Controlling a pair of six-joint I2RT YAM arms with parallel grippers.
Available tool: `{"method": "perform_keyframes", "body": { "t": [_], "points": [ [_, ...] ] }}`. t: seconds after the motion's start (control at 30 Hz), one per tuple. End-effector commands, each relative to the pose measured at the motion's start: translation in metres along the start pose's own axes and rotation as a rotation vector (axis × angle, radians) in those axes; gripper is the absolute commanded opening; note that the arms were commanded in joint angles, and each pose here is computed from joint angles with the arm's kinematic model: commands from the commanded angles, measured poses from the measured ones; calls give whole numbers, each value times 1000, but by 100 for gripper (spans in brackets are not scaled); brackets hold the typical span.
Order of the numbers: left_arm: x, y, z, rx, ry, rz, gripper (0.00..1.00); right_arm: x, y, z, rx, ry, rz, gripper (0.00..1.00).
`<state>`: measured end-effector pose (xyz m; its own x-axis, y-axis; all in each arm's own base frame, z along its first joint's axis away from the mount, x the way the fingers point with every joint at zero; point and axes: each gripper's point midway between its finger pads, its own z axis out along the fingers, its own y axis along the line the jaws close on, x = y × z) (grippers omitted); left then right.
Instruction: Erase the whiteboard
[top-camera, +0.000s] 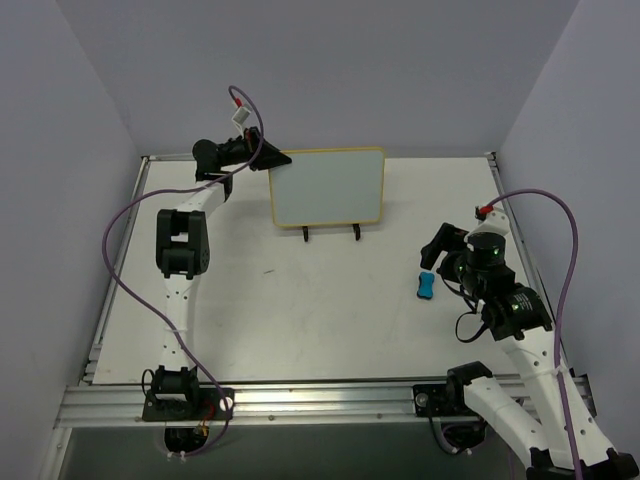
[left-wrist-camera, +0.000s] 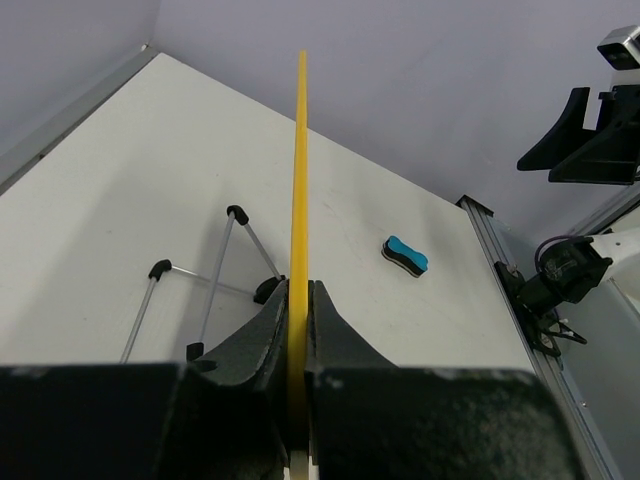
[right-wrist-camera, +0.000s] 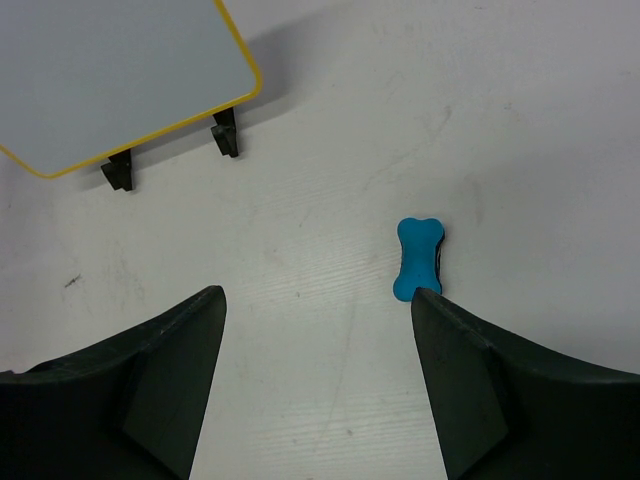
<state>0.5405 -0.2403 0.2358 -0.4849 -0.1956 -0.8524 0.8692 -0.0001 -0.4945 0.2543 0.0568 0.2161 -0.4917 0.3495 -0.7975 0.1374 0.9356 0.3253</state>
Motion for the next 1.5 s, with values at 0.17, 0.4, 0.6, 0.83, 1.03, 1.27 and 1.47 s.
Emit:
{"method": "perform_keyframes", "body": {
  "t": [0.17,0.4,0.6,0.83,1.03,1.27,1.47],
  "points": [
    [-18,-9,3,17,-73,98,2,-4,7,1,-29,-12,-20,70],
    [-8,-5,1,29,-60,81,2,-4,8,2,-34,-12,-22,70],
    [-4,-1,1,28,-63,77,2,-4,8,1,-36,-12,-22,70],
    [2,-1,-1,29,-48,77,2,-3,9,2,-38,-8,-24,71],
    [3,3,-1,17,-56,61,2,-3,9,2,-39,-9,-24,71],
    [1,-4,7,30,-53,64,2,-2,9,3,-40,-7,-24,71],
    [7,-5,13,41,-35,56,3,-3,9,2,-45,-13,-23,71]
  ]
}}
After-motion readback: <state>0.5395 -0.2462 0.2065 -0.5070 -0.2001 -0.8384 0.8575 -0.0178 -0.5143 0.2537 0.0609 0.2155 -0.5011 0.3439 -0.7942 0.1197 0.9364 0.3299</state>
